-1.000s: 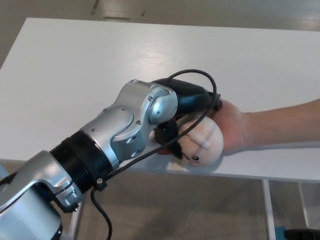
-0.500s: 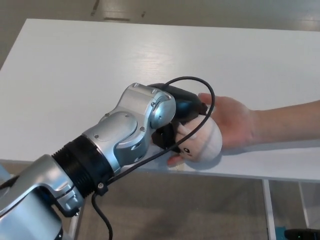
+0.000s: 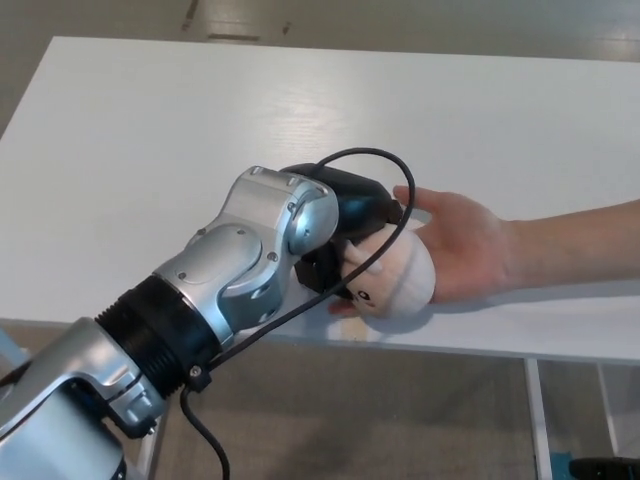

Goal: Use the left hand to take the pink dumpling toy on a person's hand and put it on the desk.

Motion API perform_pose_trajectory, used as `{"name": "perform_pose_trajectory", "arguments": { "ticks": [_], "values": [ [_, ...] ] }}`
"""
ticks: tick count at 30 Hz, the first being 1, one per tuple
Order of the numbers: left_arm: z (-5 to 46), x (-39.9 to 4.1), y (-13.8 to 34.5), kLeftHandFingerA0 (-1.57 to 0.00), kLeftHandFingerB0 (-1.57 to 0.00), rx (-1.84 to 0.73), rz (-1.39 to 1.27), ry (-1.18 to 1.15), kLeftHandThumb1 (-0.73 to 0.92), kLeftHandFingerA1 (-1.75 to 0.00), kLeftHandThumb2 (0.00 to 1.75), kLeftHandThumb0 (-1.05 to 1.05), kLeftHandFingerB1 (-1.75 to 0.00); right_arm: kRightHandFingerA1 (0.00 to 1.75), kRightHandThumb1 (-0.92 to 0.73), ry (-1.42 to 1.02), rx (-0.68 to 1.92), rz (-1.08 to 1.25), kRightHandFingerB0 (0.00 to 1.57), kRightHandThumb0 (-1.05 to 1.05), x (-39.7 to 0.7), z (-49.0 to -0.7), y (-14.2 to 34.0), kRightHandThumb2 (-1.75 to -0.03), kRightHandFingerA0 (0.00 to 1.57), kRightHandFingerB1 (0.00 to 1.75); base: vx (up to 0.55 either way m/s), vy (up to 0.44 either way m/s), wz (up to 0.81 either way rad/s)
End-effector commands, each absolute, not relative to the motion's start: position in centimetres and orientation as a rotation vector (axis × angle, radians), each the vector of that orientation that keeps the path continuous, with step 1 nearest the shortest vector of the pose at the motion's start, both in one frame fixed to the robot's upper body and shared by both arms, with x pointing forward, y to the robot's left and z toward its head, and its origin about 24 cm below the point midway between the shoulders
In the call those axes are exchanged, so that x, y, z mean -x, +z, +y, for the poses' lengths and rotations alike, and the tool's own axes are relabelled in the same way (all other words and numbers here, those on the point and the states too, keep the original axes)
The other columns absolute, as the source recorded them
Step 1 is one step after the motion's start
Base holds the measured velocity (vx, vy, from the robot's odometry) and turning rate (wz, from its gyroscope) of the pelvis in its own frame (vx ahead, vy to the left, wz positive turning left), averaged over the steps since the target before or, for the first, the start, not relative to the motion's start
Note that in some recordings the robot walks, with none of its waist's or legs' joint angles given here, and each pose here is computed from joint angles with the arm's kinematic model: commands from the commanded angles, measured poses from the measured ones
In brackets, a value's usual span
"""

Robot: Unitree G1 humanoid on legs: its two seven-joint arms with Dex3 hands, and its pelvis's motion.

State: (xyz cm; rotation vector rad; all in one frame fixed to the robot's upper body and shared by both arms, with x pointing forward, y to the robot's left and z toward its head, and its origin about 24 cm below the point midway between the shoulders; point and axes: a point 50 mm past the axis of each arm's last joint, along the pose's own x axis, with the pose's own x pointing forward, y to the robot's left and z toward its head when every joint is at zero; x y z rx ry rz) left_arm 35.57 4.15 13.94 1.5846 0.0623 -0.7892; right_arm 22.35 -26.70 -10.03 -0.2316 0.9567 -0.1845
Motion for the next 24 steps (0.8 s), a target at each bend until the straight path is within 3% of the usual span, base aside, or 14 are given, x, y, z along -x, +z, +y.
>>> {"name": "perform_pose_trajectory", "arguments": {
  "ticks": [1, 18, 24],
  "values": [
    [4.56, -35.76, 13.92, -0.59, -0.46, -1.589, 0.072, -0.796, 0.83, -0.43, 0.65, -0.29, -0.37, 0.45, -0.67, -0.187, 0.239, 0.973, 0.58, -0.23, -22.07, -27.18, -10.03, -0.60, 0.65, 0.43, 0.00, 0.000, 0.00],
    [4.67, -35.88, 14.35, -0.65, -0.48, -1.590, 0.064, -0.787, 0.83, -0.45, 0.65, -0.28, -0.38, 0.45, -0.67, -0.188, 0.236, 0.971, 0.57, -0.24, -21.96, -27.12, -10.12, -0.60, 0.65, 0.43, 0.00, 0.000, 0.00],
    [4.64, -35.89, 14.42, -0.59, -0.45, -1.597, 0.061, -0.791, 0.83, -0.42, 0.65, -0.29, -0.37, 0.45, -0.67, -0.192, 0.235, 0.972, 0.56, -0.24, -22.02, -27.12, -10.09, -0.60, 0.66, 0.43, 0.00, 0.000, 0.00]
  ]
}}
